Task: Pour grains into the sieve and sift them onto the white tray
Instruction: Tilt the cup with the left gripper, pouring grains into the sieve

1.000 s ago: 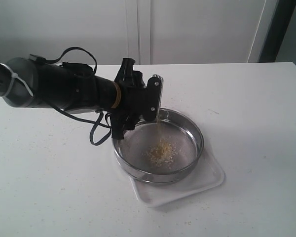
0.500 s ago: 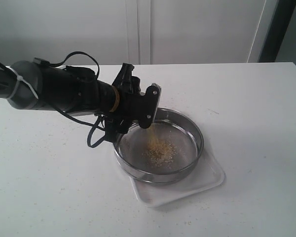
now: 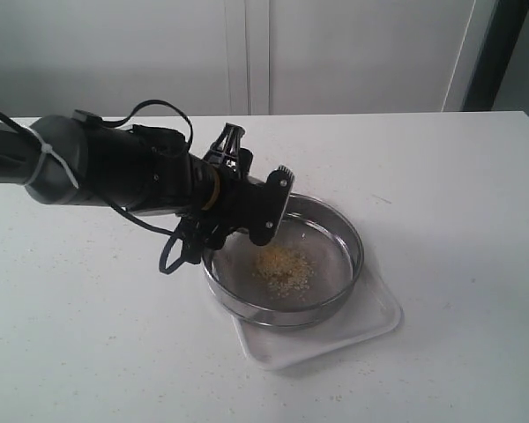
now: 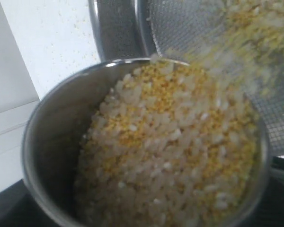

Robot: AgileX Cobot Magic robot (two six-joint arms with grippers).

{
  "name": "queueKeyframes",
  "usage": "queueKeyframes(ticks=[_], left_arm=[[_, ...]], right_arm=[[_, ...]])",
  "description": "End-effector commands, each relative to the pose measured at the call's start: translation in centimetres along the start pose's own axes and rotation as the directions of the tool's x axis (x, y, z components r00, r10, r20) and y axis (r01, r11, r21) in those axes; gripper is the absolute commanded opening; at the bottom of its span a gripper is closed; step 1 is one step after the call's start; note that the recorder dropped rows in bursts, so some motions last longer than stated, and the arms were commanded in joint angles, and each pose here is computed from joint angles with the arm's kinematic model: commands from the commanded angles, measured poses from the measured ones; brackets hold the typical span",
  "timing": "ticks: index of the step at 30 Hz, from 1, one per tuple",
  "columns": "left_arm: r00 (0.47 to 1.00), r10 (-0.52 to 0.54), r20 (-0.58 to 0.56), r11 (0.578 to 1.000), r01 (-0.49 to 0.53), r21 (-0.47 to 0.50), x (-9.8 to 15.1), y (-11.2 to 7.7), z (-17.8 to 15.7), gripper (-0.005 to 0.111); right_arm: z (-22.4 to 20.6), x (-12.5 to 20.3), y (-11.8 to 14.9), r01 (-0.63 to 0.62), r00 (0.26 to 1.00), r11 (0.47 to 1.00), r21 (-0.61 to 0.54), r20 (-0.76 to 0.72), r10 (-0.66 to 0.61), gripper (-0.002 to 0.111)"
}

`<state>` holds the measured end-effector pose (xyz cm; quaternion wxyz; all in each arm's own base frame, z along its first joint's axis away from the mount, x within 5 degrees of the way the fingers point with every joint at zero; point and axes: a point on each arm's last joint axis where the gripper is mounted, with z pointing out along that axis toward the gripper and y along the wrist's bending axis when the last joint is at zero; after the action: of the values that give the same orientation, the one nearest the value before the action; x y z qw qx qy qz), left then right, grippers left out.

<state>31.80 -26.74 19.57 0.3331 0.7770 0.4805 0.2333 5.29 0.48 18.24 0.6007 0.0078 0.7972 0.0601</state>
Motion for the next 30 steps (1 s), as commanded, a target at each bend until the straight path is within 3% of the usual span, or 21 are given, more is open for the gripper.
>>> queueKeyframes(ticks=[1, 30], left_arm=[[1.000, 0.028, -0.010, 1.000, -0.028, -0.013, -0.35, 0.40, -0.62, 0.000], [0.996, 0.055, -0.074, 0.998, -0.054, 0.023, -0.19, 0.02, -0.77, 0.000]], right_arm=[[0.04, 0.07, 0.00, 0.000, 1.000, 1.000, -0.003, 0.011, 0.000, 0.000], [0.04, 0.07, 0.00, 0.000, 1.000, 1.000, -0.003, 0.011, 0.000, 0.000]])
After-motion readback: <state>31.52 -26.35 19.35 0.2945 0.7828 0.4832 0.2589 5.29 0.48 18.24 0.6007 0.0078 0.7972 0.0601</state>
